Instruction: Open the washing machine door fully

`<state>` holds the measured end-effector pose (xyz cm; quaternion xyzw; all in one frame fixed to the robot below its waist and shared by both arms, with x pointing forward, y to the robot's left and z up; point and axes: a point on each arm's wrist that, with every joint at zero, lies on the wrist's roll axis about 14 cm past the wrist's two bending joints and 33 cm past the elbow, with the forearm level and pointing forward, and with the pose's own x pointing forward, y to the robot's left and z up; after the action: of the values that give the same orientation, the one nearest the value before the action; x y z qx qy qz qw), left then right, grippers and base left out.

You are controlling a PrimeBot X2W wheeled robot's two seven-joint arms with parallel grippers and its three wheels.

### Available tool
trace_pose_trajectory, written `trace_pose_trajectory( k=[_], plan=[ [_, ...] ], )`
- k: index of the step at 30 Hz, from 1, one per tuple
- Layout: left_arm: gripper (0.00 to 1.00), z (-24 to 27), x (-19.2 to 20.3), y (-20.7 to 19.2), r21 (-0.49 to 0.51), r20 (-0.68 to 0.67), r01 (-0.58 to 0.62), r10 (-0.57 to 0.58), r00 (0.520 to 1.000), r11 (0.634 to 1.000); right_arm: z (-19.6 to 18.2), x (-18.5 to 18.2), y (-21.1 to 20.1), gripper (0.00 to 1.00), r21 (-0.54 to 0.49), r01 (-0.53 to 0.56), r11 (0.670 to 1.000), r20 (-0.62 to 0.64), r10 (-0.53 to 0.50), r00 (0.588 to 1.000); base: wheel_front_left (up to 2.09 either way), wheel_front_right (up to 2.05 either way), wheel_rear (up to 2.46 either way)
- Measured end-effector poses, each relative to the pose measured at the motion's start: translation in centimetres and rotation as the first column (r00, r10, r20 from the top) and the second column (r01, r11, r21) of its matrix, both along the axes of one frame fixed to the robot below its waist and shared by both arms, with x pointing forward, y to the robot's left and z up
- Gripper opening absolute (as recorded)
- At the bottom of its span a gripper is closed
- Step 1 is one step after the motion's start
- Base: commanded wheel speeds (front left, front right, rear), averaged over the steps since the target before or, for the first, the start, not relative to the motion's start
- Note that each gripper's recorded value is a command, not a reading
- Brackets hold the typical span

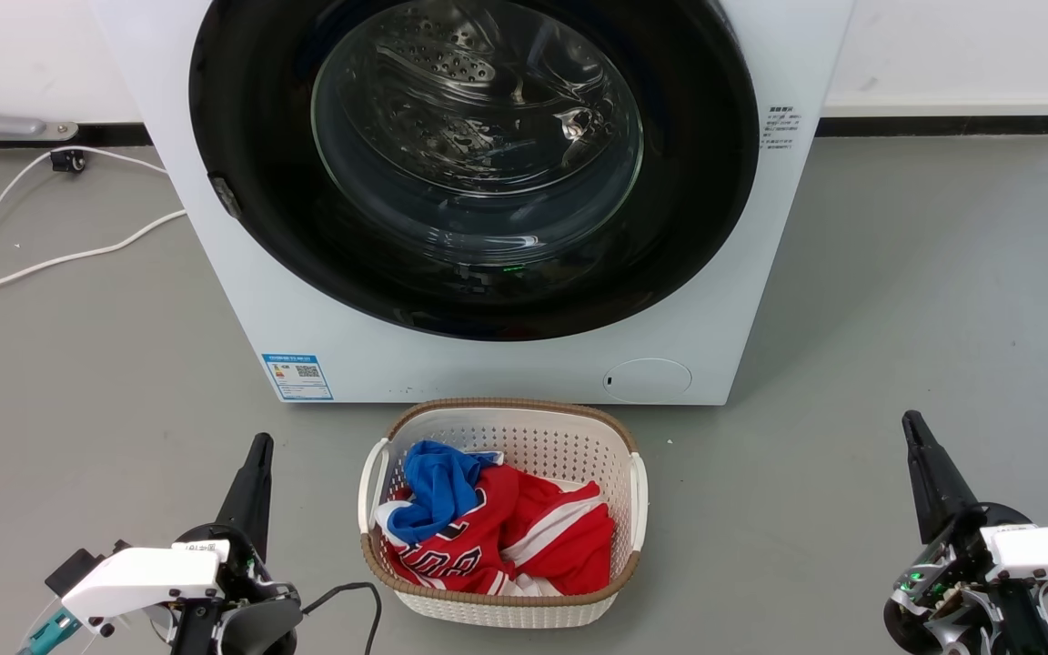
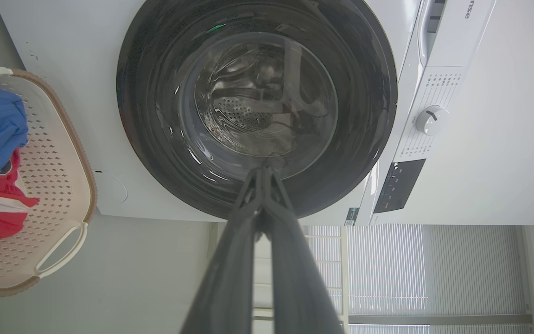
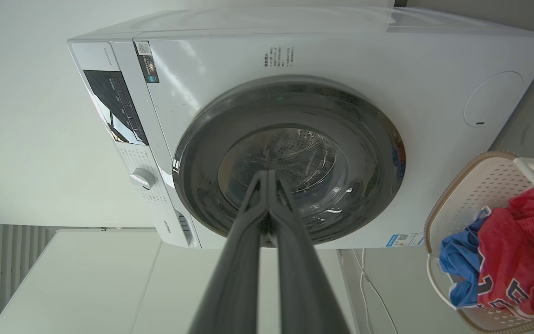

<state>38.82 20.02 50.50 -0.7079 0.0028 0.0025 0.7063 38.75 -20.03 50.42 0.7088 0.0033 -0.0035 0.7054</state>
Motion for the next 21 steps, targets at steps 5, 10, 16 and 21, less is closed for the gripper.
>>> trace_pose_trajectory(
  k=[5, 10, 16, 21],
  plan=[
    [0.0, 0.0, 0.0, 0.0, 0.0, 0.0, 0.0, 0.0, 1.0, 1.0, 0.0, 0.0, 0.0, 0.0, 0.0, -0.001, 1.0, 0.0, 0.001, 1.0, 0.0, 0.0, 0.0],
    [0.0, 0.0, 0.0, 0.0, 0.0, 0.0, 0.0, 0.0, 1.0, 1.0, 0.0, 0.0, 0.0, 0.0, 0.0, -0.001, 1.0, 0.0, 0.001, 1.0, 0.0, 0.0, 0.0],
    [0.0, 0.0, 0.0, 0.0, 0.0, 0.0, 0.0, 0.0, 1.0, 1.0, 0.0, 0.0, 0.0, 0.0, 0.001, 0.0, 1.0, 0.0, 0.0, 1.0, 0.0, 0.0, 0.0],
    [1.0, -1.6, -0.6, -0.1, -0.004, -0.046, 0.001, -0.002, 0.999, 1.0, -1.5, -0.7, 0.0, 1.0, 0.006, 0.002, 1.0, -0.045, -0.002, 0.999, 0.0, 0.0, 0.0]
  ],
)
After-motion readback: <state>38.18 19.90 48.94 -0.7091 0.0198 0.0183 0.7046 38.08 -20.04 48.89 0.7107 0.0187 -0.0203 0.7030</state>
